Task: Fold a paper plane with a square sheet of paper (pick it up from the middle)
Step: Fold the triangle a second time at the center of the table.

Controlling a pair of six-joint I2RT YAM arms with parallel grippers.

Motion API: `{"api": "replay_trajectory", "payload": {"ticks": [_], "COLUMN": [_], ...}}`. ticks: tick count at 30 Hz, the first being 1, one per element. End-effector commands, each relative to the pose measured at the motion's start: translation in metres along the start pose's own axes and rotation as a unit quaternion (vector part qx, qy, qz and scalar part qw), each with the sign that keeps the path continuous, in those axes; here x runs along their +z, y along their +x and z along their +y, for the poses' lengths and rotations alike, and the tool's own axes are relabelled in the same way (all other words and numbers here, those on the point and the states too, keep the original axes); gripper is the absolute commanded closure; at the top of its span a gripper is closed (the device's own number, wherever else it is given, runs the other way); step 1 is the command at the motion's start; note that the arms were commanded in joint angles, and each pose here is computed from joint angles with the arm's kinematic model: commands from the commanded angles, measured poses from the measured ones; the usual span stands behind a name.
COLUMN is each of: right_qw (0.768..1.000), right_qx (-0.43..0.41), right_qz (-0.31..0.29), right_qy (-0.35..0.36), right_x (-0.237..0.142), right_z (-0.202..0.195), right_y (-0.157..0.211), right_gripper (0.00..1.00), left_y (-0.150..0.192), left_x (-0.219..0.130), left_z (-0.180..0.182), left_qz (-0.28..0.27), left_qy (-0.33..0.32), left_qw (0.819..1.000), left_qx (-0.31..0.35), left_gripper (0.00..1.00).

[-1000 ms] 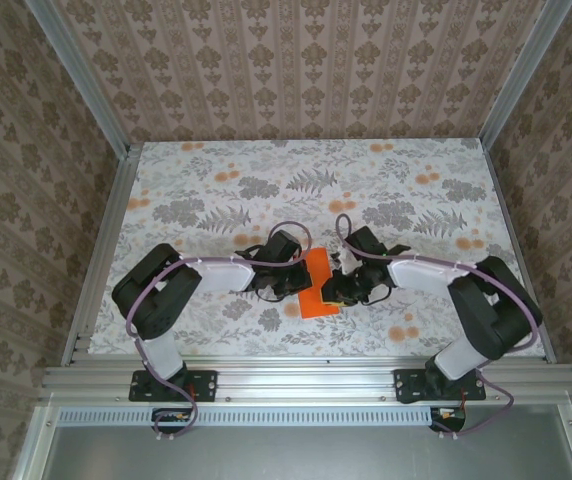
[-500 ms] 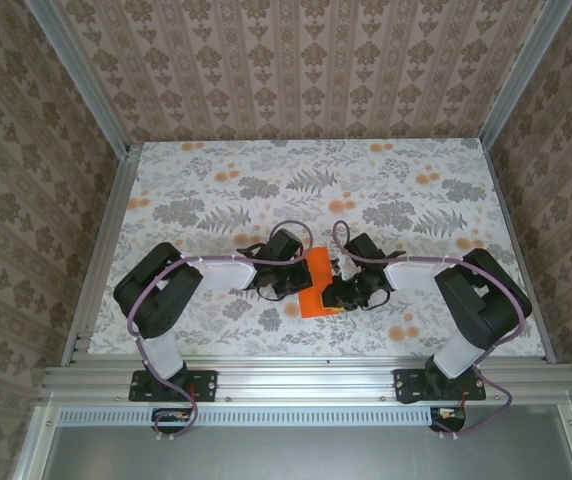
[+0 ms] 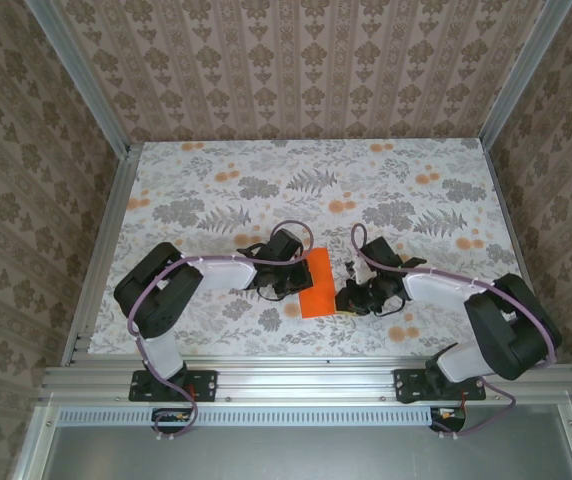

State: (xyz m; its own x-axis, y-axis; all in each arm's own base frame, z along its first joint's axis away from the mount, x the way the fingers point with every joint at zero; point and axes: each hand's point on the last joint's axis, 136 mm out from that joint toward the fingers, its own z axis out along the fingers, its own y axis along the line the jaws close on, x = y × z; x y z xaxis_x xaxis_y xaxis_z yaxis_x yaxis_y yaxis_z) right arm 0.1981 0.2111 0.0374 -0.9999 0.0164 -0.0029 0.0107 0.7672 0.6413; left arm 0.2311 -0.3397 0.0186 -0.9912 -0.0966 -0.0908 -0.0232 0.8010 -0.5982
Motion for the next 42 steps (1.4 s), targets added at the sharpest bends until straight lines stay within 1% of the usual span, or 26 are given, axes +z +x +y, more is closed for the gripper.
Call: {"api": "replay_trajectory", "payload": {"ticks": [1,4,7,10,14,20,23,27,31,38,42], "right_qw": [1.0,1.0,1.0,1.0,0.998,0.994,0.993,0.994,0.996,0.998,0.999], "right_qx": [-0.003,-0.003,0.004,0.015,0.028,0.041,0.044,0.043,0.04,0.03,0.024], "right_qz": [-0.016,-0.002,0.011,0.025,0.038,0.055,0.061,0.058,0.049,0.029,0.021], "right_qy": [-0.019,-0.02,-0.007,0.006,0.043,0.084,0.087,0.081,0.064,0.04,0.038], "right_x": [-0.013,0.0,0.016,0.028,0.037,0.038,0.038,0.037,0.035,0.03,0.025], "right_z": [0.025,0.028,0.02,0.008,-0.017,-0.046,-0.051,-0.048,-0.036,-0.014,-0.006], "right_y": [-0.015,-0.021,-0.023,-0.021,-0.011,0.012,0.019,0.018,0.01,-0.009,-0.016], "right_gripper": [0.84,0.84,0.83,0.84,0.88,0.92,0.92,0.92,0.91,0.88,0.88], "left_y": [0.009,0.01,0.008,0.009,0.007,-0.005,-0.012,-0.021,-0.027,-0.034,-0.036], "left_x": [0.009,0.009,0.008,0.008,0.006,-0.005,-0.011,-0.018,-0.028,-0.059,-0.078], "left_z": [0.044,0.041,0.037,0.03,0.025,0.043,0.056,0.069,0.066,0.036,0.018], "left_qz": [0.013,0.014,0.013,0.017,0.016,-0.001,-0.008,-0.013,-0.022,-0.047,-0.064], "left_qy": [-0.08,-0.079,-0.074,-0.063,-0.066,-0.078,-0.083,-0.077,-0.063,-0.031,-0.007], "left_qw": [0.997,0.997,0.997,0.998,0.998,0.997,0.996,0.997,0.998,0.998,0.998], "left_qx": [-0.009,-0.006,-0.006,-0.003,0.003,-0.005,-0.009,-0.023,-0.022,0.001,0.008], "left_gripper": [0.96,0.96,0.95,0.95,0.95,0.94,0.93,0.93,0.92,0.87,0.79]}}
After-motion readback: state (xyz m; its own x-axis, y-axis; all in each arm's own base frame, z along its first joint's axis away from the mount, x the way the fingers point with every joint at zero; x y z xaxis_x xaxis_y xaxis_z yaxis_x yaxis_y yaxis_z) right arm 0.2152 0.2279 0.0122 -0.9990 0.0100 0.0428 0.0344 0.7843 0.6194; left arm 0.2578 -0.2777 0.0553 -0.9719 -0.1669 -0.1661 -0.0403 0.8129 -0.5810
